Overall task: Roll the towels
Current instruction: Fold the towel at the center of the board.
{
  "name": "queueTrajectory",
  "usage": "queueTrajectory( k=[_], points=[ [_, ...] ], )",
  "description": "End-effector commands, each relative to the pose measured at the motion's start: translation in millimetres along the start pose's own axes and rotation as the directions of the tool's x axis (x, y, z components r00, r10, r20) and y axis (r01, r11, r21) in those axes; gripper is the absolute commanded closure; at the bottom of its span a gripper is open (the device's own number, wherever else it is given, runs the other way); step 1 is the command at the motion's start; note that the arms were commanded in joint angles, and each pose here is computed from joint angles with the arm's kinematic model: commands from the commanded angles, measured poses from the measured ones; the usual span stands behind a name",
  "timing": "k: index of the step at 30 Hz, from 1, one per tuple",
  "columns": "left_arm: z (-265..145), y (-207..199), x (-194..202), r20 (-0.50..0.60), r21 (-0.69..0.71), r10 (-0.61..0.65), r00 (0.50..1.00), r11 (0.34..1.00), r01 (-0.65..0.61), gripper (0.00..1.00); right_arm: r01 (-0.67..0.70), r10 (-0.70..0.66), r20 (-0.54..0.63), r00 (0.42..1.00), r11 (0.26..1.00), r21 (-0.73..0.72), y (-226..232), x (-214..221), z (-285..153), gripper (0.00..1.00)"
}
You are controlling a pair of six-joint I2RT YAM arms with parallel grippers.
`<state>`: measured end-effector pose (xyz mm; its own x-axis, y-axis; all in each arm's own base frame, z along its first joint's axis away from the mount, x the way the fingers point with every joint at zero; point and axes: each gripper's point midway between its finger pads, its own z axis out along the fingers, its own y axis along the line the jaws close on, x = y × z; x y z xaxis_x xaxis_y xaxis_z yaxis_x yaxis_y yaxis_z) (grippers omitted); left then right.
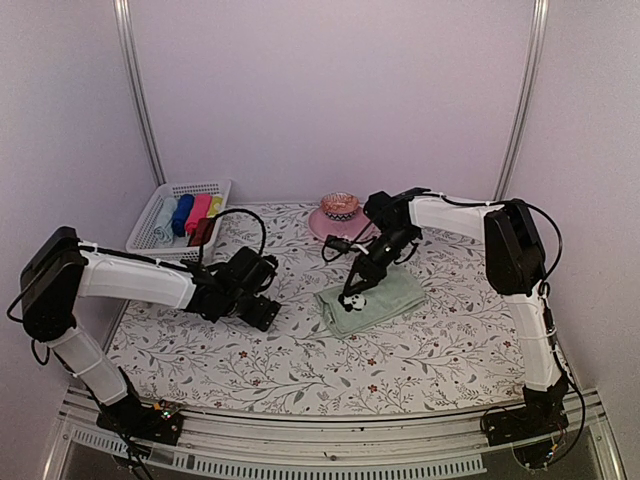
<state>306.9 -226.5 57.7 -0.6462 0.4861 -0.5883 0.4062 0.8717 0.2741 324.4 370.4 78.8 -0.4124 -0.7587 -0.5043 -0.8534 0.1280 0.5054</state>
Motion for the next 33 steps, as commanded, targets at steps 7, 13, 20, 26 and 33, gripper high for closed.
queueTrajectory(
  k=[7,13,20,26,33],
  points=[
    [-27.0,-44.2,-68.8,0.176,0.267,-0.122,0.977,0.961,0.072,0.03,0.04,-0.045,0.095,0.994,0.998,0.055,-9.3,-13.9,-38.5,0.69],
    [-25.2,-75.6,-118.9,0.212,0.451,-0.196,0.957,0.889,0.082,0.08,-0.061,0.041,0.127,0.991,0.985,0.16,-49.6,24.0,-73.1,0.83],
    [0.6,-109.6,-152.6,0.201,0.526,-0.173,0.964,0.849,0.043,0.33,-0.145,0.129,0.09,0.988,0.971,0.191,-53.3,75.9,-84.2,0.91],
    [32.9,-133.4,-135.5,0.121,0.556,-0.119,0.985,0.831,0.032,0.59,-0.207,0.197,0.07,0.978,0.959,0.194,-50.3,114.7,-85.3,0.93],
    [59.9,-134.4,-113.9,0.062,0.506,-0.059,0.996,0.862,0.02,0.78,-0.262,0.255,0.064,0.965,0.944,0.202,-59.8,136.3,-86.3,0.94]
  ],
)
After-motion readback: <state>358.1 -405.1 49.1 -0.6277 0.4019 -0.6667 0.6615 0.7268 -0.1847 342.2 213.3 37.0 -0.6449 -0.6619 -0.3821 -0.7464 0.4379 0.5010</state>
